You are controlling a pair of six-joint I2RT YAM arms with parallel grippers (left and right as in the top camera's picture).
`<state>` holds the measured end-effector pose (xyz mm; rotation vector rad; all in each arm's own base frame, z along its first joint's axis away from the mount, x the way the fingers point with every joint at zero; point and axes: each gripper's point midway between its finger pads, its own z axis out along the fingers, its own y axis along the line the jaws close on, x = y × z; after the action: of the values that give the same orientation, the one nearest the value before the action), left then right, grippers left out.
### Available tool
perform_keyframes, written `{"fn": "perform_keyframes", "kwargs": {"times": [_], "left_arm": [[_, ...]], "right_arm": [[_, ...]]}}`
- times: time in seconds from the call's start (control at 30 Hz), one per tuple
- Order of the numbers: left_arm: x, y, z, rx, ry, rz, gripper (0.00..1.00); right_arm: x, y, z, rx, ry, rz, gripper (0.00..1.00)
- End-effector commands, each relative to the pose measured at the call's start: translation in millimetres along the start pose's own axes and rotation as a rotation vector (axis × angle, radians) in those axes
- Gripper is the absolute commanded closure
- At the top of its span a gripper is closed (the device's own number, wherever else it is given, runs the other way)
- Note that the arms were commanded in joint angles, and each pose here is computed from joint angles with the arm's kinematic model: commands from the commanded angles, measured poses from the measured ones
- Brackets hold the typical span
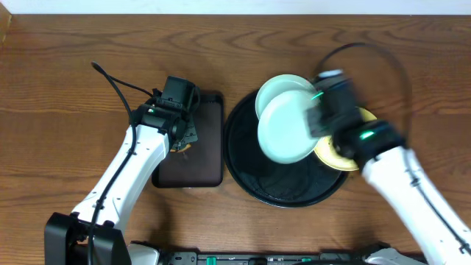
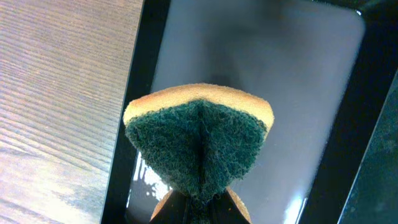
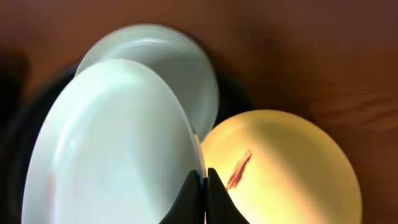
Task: Clean dirty plates on tray and stack at the side
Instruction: 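Carry the pale green plate right and set it down at the table edge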
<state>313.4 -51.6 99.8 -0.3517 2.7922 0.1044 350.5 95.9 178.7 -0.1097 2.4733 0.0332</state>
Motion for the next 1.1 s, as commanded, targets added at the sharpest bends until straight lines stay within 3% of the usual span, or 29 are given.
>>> {"fn": "perform_keyframes", "kwargs": {"times": [0.0, 0.2, 0.3, 0.43, 0.73, 0.87, 1.0, 1.07], "left_arm": [[-1, 3, 0, -0.014, -0.006, -0.01, 0.92], [-1, 2, 0, -0.008, -0.003, -0.011, 0.92], [-2, 1, 0, -0.005, -0.008, -0.012, 0.92], [-3, 0, 0, -0.002, -0.014, -0.013, 0.92], [-3, 0, 0, -0.002, -0.013, -0.013, 0.92], [-3, 0, 0, -0.002, -0.013, -0.013, 0.92], [-3, 0, 0, -0.002, -0.013, -0.013, 0.92], [-3, 0, 0, -0.002, -0.013, -0.013, 0.92]], "right_arm": [[-23, -32, -10, -0.234, -0.035, 0.198, 0.99], [-30, -186, -28, -0.064, -0.196, 0.532, 0.99], [-16, -255, -44, 0.09, -0.258, 0.642, 0.99], [23, -318, -51, 0.294, -0.231, 0.76, 0.99], [63, -347, 1, 0.317, -0.093, 0.798, 0.99], [73, -353, 22, 0.31, -0.056, 0.779, 0.87], [75, -363, 40, 0.304, -0.032, 0.755, 0.86], [73, -367, 45, 0.297, 0.001, 0.737, 0.8]]}}
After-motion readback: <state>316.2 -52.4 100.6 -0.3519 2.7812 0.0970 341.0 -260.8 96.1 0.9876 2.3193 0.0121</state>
